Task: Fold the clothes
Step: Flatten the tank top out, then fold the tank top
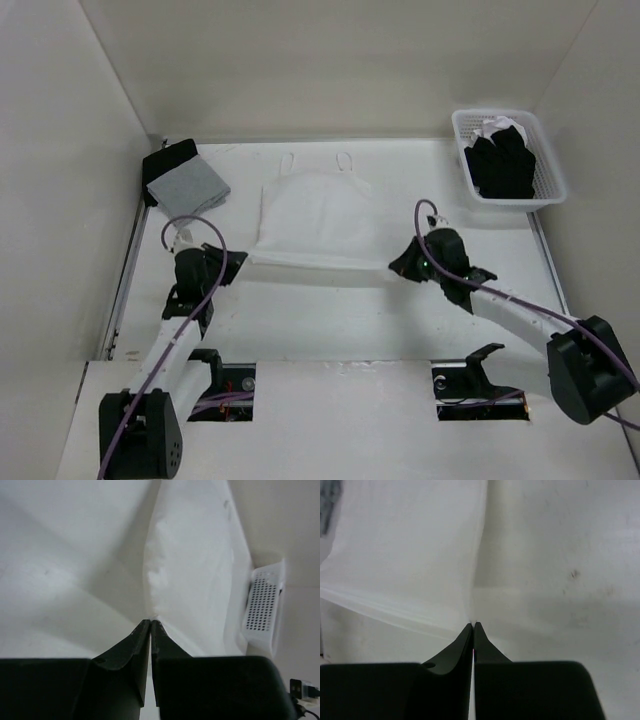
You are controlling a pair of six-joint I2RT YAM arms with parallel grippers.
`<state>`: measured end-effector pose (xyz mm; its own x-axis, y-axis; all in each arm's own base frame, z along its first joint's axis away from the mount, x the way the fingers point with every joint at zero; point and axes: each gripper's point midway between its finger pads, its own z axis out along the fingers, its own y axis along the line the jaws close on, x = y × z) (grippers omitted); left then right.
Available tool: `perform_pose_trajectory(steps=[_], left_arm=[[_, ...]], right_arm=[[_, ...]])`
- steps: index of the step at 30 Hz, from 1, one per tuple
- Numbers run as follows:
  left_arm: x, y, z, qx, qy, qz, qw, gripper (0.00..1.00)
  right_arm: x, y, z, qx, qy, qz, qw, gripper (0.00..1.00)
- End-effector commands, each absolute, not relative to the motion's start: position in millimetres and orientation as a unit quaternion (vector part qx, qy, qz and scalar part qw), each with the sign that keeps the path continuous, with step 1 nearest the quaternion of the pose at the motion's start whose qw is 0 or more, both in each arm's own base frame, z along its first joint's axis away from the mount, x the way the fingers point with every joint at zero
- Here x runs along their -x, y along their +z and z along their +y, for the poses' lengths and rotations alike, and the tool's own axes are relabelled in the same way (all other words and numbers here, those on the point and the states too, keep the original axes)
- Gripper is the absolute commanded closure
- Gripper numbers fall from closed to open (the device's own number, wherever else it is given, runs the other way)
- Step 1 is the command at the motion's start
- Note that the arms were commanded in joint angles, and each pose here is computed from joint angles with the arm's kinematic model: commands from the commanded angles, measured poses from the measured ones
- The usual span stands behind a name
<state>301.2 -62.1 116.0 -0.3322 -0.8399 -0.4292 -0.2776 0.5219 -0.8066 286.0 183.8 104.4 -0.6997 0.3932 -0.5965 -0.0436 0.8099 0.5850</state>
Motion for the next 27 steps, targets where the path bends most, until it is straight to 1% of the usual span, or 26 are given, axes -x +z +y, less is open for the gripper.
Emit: perform_pose_trajectory(steps=[1, 5, 8, 11, 14, 17, 20, 23, 27], left_arm=[[-281, 102, -69, 0.338, -0.338, 0.756, 0.446, 0.96], [-239, 68, -92, 0.32, -0.367, 0.784, 0.384, 0.96], [-216, 65, -105, 0.32, -0.39, 0.786, 0.356, 0.96], [-201, 82, -111, 0.321, -0.404, 0.777, 0.361, 0.96], [-198, 103, -109, 0.319, -0.395, 0.77, 0.387, 0.96], [-213, 133, -99, 0.314, -0.371, 0.754, 0.441, 0.96], [-243, 163, -86, 0.321, -0.344, 0.734, 0.49, 0.96], [-283, 193, -80, 0.33, -0.337, 0.709, 0.525, 0.96], [-350, 222, -73, 0.355, -0.333, 0.676, 0.554, 0.96]], right_arm=[[-284, 115, 194, -0.118, 0.348, 0.833, 0.413, 0.97], [-242, 93, 197, -0.119, 0.357, 0.842, 0.387, 0.97], [-204, 92, 202, -0.112, 0.368, 0.846, 0.368, 0.97], [-177, 102, 202, -0.107, 0.373, 0.847, 0.363, 0.96], [-171, 124, 201, -0.105, 0.373, 0.844, 0.371, 0.96], [-190, 145, 204, -0.091, 0.364, 0.838, 0.395, 0.96], [-225, 163, 209, -0.079, 0.35, 0.835, 0.418, 0.96], [-267, 188, 212, -0.078, 0.35, 0.821, 0.444, 0.96], [-334, 225, 215, -0.086, 0.349, 0.801, 0.478, 0.96]])
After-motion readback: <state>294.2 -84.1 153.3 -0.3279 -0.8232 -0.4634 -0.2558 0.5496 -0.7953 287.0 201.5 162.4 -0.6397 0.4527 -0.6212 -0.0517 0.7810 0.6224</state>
